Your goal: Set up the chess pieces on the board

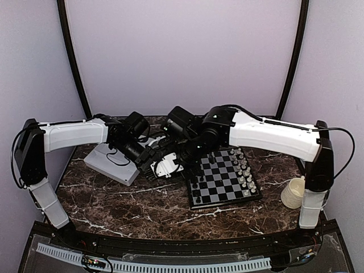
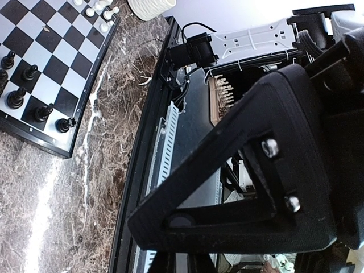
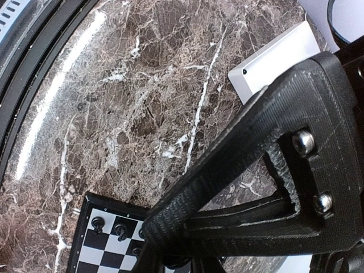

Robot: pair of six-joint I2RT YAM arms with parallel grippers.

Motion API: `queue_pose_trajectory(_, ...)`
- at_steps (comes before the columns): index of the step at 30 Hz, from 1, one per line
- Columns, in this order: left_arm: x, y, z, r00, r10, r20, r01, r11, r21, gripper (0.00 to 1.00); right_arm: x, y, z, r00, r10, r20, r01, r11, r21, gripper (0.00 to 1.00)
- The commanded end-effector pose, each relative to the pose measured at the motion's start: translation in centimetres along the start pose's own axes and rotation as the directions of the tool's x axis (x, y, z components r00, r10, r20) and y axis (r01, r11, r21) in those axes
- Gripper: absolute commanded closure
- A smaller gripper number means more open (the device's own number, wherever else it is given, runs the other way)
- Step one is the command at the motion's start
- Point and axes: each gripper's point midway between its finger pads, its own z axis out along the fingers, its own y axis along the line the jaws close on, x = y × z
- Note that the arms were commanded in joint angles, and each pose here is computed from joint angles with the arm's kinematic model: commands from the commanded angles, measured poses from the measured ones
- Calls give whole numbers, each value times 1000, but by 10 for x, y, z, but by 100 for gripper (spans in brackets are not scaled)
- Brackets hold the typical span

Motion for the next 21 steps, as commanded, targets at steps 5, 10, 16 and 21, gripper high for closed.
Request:
queue_pose_trajectory(5,-6,-7,-16,988,153,31,-145,975,-170,75,21,10,4,985,168,31,-167,985,-43,92)
queue_pose_trajectory(10,-14,-7,-35,948,291,131,-232,910,-343,68,40,0,-20,880,427,207,-404,903,-145,91)
queue_pose_trajectory(16,-55,-12,-66,782,544,305,-290,750,-594,68,50,-11,-50,625,671,400,-561,742,-367,91)
queue_pose_trajectory(21,-79,-50,-68,557,765,325,-406,591,-696,66,55,-19,-62,485,752,446,-578,658,-482,91)
